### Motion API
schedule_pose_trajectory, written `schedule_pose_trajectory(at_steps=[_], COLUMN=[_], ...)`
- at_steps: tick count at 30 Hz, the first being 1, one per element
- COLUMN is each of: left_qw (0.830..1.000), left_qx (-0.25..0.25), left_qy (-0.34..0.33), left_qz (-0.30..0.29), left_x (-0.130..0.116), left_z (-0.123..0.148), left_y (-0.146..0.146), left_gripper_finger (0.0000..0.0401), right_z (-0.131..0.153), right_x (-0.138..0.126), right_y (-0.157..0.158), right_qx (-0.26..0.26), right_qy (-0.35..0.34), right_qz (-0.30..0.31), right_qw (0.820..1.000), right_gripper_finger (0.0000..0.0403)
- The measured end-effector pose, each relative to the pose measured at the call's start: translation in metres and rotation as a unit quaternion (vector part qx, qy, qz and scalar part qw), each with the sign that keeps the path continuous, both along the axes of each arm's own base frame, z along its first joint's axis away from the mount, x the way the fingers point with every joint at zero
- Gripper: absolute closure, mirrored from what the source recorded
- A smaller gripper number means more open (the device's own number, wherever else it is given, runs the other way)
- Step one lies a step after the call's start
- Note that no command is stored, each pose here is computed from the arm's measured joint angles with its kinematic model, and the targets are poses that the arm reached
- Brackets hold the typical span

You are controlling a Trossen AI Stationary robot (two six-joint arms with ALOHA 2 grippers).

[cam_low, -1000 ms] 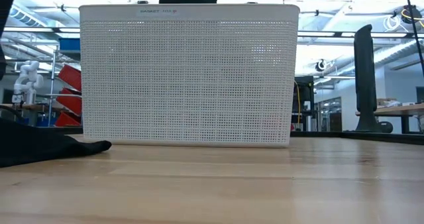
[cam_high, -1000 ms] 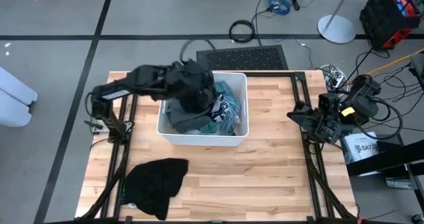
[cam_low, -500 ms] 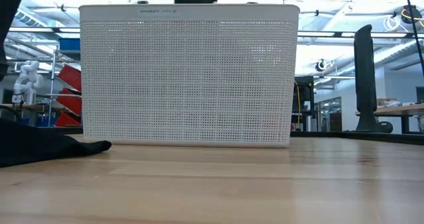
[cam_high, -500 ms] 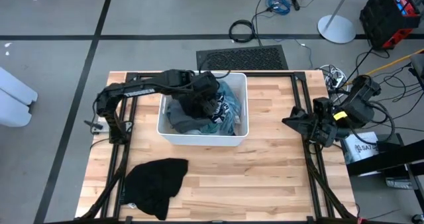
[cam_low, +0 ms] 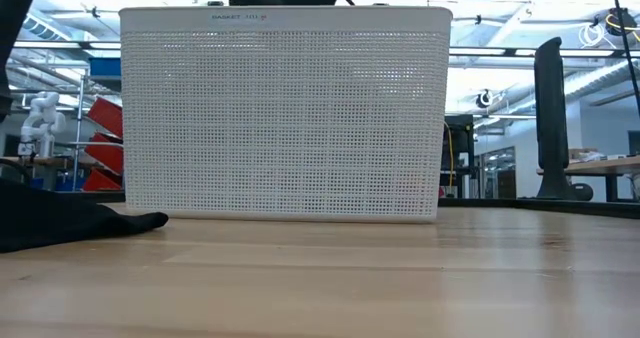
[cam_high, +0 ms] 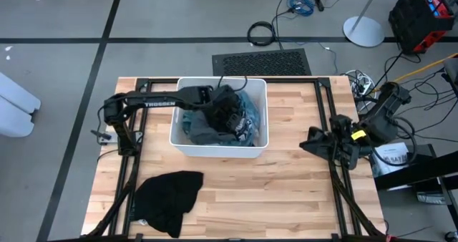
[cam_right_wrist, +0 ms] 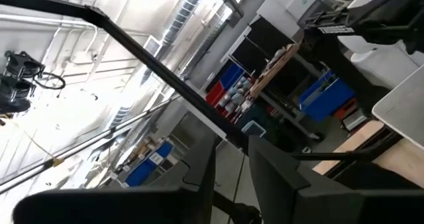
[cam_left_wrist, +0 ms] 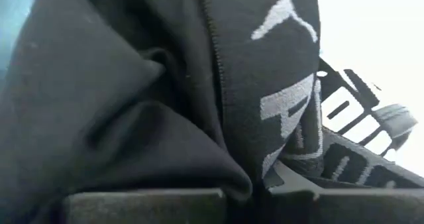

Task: Sort clothes
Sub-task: Put the black boxer into the white laundry bin

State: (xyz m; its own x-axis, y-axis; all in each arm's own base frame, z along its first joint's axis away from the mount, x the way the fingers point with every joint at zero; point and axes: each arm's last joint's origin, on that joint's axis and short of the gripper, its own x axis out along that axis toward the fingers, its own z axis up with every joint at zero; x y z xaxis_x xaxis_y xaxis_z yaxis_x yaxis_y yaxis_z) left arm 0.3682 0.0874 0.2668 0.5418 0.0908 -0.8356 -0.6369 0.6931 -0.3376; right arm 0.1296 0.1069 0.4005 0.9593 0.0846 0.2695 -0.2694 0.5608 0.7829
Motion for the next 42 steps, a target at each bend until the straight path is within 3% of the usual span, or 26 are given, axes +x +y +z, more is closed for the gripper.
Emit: schedule_pose_trajectory(at_steps=[9, 19, 29, 42], left_qw=[0.996, 0.994, 0.982, 0.983], left_qx=[-0.069, -0.045, -0.007, 0.001], left_qy=[-0.007, -0.02, -0.092, -0.134], left_qz=[-0.055, -0.102, -0.162, -0.126], left_x=[0.002, 0.005, -0.004, -0.043], left_z=[-0.015, -0.008, 0.045, 0.12], left_y=[-0.021, -0.03, -0.023, -0.012], left_gripper_finger=[0.0368, 0.0288, 0.0232, 0.023], right_z=[0.0, 0.0, 0.0, 0.0], right_x=[0.001, 0.0, 0.0, 0.0], right_y=[0.001, 0.001, 0.001, 0.002], right_qx=[-0.012, -0.016, -0.026, -0.041], right_qy=[-0.001, -0.002, -0.003, -0.008], right_qz=[-0.002, -0.003, -0.004, 0.005], right_qw=[1.0, 1.0, 1.0, 0.999], right_gripper_finger=[0.0323, 0.0323, 0.0323, 0.0323])
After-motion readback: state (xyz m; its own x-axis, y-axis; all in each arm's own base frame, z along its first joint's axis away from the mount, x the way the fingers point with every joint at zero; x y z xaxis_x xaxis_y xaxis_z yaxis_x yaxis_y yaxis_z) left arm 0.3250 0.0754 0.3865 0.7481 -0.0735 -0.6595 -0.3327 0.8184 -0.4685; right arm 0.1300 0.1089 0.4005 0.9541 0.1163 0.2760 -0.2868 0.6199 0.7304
